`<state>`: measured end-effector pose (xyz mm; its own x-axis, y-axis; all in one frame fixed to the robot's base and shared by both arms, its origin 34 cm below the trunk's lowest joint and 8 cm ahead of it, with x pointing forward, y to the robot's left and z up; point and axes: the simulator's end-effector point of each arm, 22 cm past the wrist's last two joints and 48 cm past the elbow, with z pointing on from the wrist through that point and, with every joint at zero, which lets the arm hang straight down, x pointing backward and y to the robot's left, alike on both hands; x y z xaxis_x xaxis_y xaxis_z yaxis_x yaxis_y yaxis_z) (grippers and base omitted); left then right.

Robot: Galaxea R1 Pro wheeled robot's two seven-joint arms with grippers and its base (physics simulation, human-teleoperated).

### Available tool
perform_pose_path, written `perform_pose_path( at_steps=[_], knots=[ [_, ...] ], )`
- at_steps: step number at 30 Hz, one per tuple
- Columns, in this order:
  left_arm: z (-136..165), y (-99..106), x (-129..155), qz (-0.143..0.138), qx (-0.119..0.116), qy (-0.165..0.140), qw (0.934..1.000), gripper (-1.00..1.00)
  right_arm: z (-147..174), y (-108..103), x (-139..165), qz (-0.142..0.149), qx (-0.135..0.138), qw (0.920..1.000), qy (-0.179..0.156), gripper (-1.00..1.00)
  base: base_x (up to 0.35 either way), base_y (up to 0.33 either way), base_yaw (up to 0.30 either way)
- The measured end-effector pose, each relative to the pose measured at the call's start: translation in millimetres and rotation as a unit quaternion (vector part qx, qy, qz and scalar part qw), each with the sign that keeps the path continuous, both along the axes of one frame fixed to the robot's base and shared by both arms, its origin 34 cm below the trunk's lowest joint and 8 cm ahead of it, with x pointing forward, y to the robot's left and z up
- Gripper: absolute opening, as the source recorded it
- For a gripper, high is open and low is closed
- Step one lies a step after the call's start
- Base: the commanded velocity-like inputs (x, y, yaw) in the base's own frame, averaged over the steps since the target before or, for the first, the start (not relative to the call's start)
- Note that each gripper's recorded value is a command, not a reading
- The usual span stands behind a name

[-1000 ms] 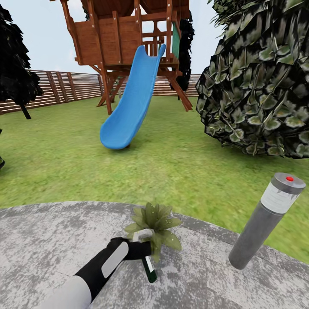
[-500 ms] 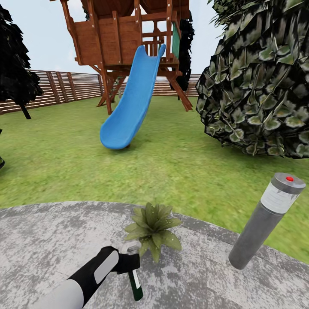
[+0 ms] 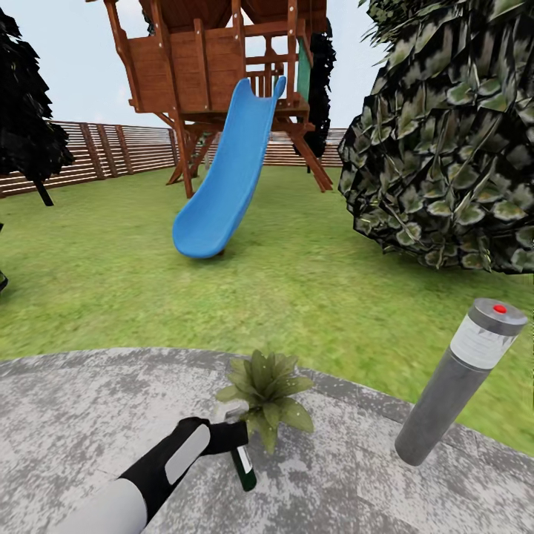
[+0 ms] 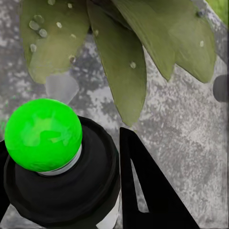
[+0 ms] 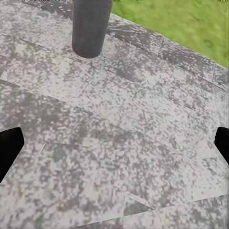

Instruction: Pick up the pesticide atomizer in the garden and spray insectifuge to fully cover both potted plants in the garden.

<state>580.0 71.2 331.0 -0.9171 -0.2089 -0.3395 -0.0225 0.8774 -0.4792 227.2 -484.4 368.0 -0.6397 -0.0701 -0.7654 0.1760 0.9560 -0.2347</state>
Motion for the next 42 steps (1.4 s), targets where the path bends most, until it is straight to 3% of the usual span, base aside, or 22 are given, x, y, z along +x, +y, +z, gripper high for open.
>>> perform_pose_path(
  at_steps=[5, 10, 20, 24, 26, 29, 34, 37, 42],
  knots=[
    [0, -28, -16, -0.024, -0.013, 0.025, 0.9993, -1.00, 1, -1, 0, 0.001, -0.001, 1.0000, 0.000, 1.00, 0.000, 0.000, -0.273],
    [0, -32, -17, -0.024, -0.013, 0.024, 0.9993, -1.00, 0, 0, 0, 0.001, -0.001, 1.0000, 0.000, 1.00, -0.011, -0.095, -0.265],
    [10, -42, -12, -0.026, -0.017, 0.014, 0.9994, -1.00, 0, 0, 1, 0.001, 0.000, 1.0000, 0.000, 1.00, -0.042, -0.178, -0.009],
    [9, -36, -8, -0.004, 0.036, 0.019, 0.9991, -1.00, 0, 0, 1, 0.001, -0.001, 1.0000, 0.000, 1.00, 0.000, -0.001, 0.000],
    [12, -32, -3, 0.005, 0.046, 0.019, 0.9987, -1.00, 0, 0, 1, 0.002, -0.001, 1.0000, 0.000, 1.00, 0.000, 0.000, 0.000],
    [5, -12, 1, 0.043, 0.057, 0.038, 0.9967, -1.00, 0, 0, 1, 0.002, -0.001, 1.0000, 0.000, 1.00, 0.000, 0.000, 0.000],
    [-8, 20, -11, 0.076, 0.145, 0.071, 0.9839, -1.00, 1, 0, 1, 0.002, -0.002, 1.0000, -0.001, 1.00, 0.000, 0.000, 0.000],
    [-8, 18, -15, 0.077, 0.158, 0.077, 0.9813, -1.00, 1, 0, 1, 0.002, -0.002, 1.0000, -0.001, 1.00, 0.000, 0.000, 0.000],
    [-8, 30, -22, 0.086, 0.206, 0.087, 0.9707, -1.00, 1, 0, 1, 0.002, -0.002, 1.0000, -0.001, 1.00, 0.000, 0.000, 0.000]
  ],
)
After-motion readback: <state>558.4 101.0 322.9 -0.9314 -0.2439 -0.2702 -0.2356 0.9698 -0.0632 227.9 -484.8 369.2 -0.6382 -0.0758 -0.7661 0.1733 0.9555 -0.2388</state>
